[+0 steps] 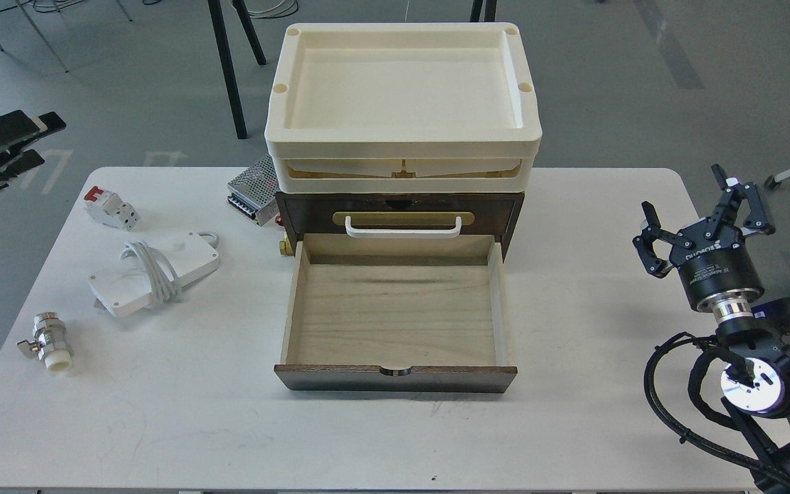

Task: Put charging cable into cabinet
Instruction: 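Reach the left gripper down to the white coiled charging cable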

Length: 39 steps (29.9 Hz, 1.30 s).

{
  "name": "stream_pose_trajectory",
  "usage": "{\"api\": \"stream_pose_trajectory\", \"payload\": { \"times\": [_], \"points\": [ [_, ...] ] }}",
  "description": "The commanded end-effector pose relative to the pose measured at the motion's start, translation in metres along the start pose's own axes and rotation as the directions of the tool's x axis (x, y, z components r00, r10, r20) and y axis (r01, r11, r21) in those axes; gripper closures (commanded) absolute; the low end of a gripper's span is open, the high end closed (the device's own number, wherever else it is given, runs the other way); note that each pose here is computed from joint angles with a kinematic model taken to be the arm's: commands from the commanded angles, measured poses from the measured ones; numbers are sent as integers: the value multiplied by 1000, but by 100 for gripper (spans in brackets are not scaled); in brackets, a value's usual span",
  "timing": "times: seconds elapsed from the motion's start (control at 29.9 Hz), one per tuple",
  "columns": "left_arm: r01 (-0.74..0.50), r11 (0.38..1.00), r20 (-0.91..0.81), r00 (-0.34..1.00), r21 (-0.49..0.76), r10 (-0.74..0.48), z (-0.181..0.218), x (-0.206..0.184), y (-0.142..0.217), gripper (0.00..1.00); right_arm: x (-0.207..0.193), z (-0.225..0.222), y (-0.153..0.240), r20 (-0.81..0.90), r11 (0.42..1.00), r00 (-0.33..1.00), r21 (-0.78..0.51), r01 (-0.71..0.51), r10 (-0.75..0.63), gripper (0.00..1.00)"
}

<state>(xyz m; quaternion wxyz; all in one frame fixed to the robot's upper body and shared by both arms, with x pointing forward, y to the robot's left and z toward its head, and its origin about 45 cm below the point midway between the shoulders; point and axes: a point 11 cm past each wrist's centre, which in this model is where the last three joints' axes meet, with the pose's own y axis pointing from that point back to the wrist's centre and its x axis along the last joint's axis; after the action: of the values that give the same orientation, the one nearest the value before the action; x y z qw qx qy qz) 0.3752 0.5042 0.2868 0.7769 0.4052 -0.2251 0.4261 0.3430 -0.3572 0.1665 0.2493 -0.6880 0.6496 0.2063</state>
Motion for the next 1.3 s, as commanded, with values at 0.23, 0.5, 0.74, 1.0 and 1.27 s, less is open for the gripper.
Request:
{"api": "stream_pose_trajectory", "payload": {
  "times": [0.23,0.5,0.74,1.0,1.27],
  "points": [
    [156,978,390,899,141,-200,5,-20,-4,2,-1,-1,0,3,1000,1000,5,4,-4,0],
    [272,947,383,867,169,-318,-7,-66,-25,2,-1,-1,0,3,1000,1000,5,5,-5,0],
    [315,935,382,854,160,-353,-10,-93,-40,2,-1,-1,0,3,1000,1000,3,5,-5,1],
    [279,942,339,882,189,-329,-30,-109,-57,2,0,-1,0,2,1000,1000,5,2,-2,0],
    [266,947,326,892,179,-312,-34,-126,-70,2,0,-1,0,2,1000,1000,5,2,-2,0]
  ]
}}
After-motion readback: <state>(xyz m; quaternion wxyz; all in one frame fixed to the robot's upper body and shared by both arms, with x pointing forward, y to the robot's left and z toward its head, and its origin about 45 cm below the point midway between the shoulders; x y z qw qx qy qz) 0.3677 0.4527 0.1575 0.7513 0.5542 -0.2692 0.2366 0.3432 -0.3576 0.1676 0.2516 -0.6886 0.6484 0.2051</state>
